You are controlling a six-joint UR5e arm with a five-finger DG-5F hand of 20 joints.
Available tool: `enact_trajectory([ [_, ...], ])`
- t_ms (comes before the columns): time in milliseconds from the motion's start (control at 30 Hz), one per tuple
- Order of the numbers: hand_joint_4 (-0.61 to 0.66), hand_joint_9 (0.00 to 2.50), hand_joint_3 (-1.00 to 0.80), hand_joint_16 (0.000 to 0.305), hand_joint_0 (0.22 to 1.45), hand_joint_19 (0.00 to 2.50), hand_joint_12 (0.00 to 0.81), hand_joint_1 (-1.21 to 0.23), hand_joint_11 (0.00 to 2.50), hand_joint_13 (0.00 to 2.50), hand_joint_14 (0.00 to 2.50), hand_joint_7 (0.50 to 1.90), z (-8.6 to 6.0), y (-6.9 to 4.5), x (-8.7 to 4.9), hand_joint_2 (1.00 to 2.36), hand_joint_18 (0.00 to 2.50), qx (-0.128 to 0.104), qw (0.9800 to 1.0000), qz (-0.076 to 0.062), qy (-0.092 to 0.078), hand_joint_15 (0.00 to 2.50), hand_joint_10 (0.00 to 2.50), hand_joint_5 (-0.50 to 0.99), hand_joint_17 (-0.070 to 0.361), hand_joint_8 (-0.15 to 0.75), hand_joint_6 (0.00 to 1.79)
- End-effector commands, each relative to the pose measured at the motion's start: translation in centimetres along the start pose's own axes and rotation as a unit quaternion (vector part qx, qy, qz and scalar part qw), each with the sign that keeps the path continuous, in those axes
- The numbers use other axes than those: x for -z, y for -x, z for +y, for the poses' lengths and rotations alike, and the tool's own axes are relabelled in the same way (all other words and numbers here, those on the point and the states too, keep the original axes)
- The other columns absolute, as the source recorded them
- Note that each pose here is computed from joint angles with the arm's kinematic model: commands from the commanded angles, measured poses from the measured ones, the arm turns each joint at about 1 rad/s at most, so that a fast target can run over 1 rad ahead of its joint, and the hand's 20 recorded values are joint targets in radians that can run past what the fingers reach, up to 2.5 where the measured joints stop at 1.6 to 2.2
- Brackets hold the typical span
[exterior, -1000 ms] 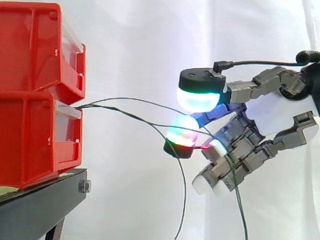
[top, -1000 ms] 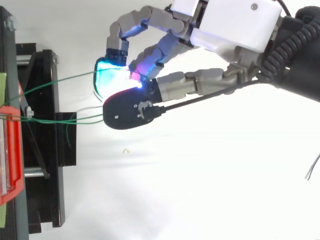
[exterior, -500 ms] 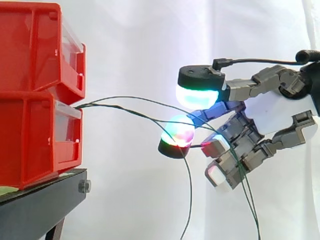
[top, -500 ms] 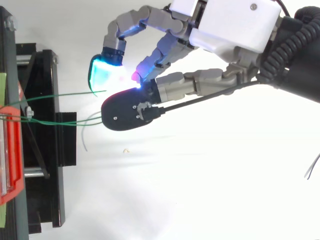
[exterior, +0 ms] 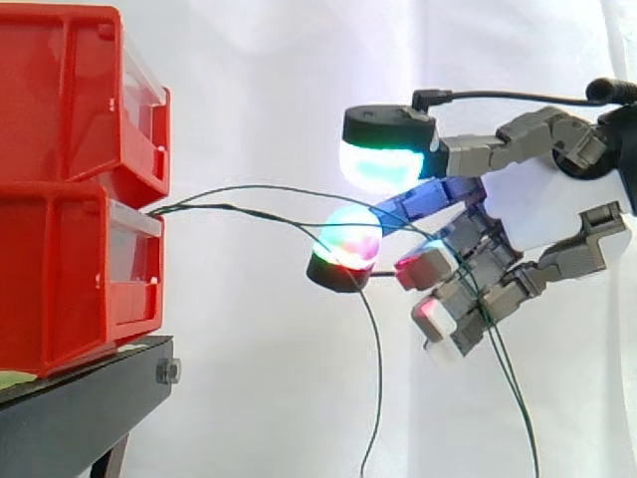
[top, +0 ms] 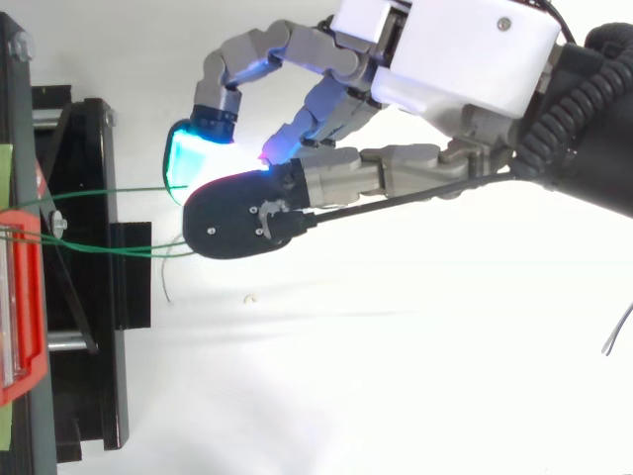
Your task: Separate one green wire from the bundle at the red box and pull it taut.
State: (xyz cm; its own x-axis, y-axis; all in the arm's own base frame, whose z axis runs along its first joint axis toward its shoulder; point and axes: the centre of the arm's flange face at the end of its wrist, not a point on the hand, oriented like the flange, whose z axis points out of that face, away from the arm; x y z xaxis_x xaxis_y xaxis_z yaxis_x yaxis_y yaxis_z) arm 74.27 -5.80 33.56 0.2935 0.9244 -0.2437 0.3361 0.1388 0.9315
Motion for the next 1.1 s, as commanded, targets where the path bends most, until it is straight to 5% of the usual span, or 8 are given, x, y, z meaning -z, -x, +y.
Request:
enact_trajectory([
  [0,0.03,1.15,-0.5,0.05,0.57,0.59,0.383,-0.53,1.37,1.0,0.03,0.93,0.64,-0.08,0.12,1.0,0.69,-0.006,1.0,0.0,0.005,0.91,0.02,-0.18,0.112,0.229,0.8],
  [667,0.08,1.16,-0.45,0.049,0.6,0.59,0.385,-0.66,1.38,1.0,0.03,0.93,1.12,-0.79,0.37,1.0,0.72,-0.016,0.9998,0.005,0.009,0.88,0.01,-0.19,0.111,0.23,0.86],
  [1067,0.05,1.19,-0.16,0.052,0.6,0.57,0.409,-0.69,1.37,1.01,0.02,0.98,1.02,-0.83,0.32,1.02,0.77,-0.015,0.9998,0.005,0.008,0.85,0.01,-0.17,0.118,0.268,0.92],
])
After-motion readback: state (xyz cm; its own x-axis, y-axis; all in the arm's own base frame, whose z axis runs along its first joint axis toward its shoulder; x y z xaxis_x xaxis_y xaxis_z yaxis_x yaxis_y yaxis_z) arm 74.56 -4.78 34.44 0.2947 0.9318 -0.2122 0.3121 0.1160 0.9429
